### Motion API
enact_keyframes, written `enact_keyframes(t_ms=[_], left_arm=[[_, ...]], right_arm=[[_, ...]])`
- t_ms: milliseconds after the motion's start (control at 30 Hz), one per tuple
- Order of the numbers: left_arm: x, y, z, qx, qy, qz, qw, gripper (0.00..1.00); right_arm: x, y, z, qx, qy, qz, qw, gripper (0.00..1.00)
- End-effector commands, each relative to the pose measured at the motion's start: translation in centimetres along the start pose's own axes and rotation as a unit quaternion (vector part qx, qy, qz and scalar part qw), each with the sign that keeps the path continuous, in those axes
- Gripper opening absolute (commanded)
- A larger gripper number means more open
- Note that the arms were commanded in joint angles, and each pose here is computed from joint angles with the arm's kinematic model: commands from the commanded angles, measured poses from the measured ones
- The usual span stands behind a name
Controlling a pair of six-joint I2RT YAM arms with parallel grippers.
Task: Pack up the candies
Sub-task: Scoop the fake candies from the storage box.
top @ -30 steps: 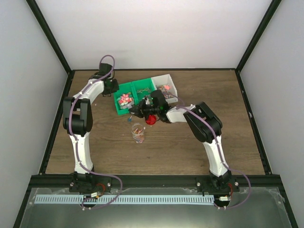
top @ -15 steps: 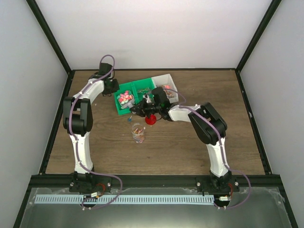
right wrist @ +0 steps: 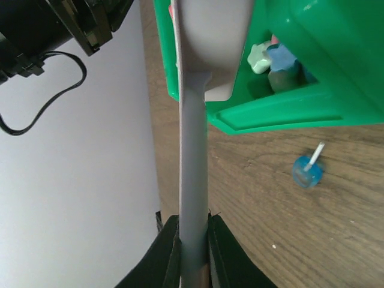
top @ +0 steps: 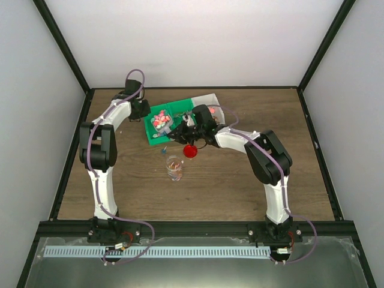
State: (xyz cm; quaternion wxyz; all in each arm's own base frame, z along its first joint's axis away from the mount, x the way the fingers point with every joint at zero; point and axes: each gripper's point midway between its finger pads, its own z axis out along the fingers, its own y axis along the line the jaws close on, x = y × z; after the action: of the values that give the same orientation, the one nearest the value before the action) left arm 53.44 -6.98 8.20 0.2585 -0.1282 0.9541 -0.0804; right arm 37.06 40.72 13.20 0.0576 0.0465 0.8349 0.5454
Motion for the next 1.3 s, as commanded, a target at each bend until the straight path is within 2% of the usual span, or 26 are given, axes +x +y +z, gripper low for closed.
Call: enact_keyframes(t_ms=[0, 333, 567, 700, 767, 900, 1067, 1267], left_arm=[[3.9, 1.1, 2.2, -0.008, 0.072, -0.011, 0.997, 0.04], [4.0, 1.0, 2.4, -0.005, 0.073, -0.011, 0.997, 0.04], [4.1, 1.1, 2.4, -0.007, 0.074, -0.011, 0.997, 0.04], [4.1, 0.9, 2.6, -0.002, 0.075, -0.011, 0.997, 0.04], [4.1, 1.0, 2.6, -0.005, 0.077, -0.01, 0.997, 0.04], [4.0, 1.1, 2.2, -0.007, 0.071, -0.009, 0.997, 0.04], [4.0, 1.0, 2.5, -0.003, 0.074, -0.01, 0.997, 0.04], [4.0, 1.0, 2.3, -0.002, 0.074, -0.01, 0.997, 0.04]], right_arm=[[-1.1, 1.4, -1.4, 0.035, -0.031, -0.051, 0.998, 0.01], [-1.1, 1.5, -2.8, 0.083, -0.047, -0.103, 0.99, 0.01], [-0.4, 1.3, -2.3, 0.12, -0.042, -0.131, 0.983, 0.01], [0.2, 0.9, -1.2, 0.105, -0.014, -0.12, 0.987, 0.01], [-0.7, 0.4, -1.9, 0.12, -0.034, -0.117, 0.985, 0.01], [-1.8, 1.4, -3.7, 0.071, -0.05, -0.106, 0.991, 0.01], [0.0, 2.0, -3.4, -0.022, -0.011, -0.086, 0.996, 0.01], [1.4, 2.0, -4.2, -0.116, 0.027, -0.049, 0.992, 0.01]])
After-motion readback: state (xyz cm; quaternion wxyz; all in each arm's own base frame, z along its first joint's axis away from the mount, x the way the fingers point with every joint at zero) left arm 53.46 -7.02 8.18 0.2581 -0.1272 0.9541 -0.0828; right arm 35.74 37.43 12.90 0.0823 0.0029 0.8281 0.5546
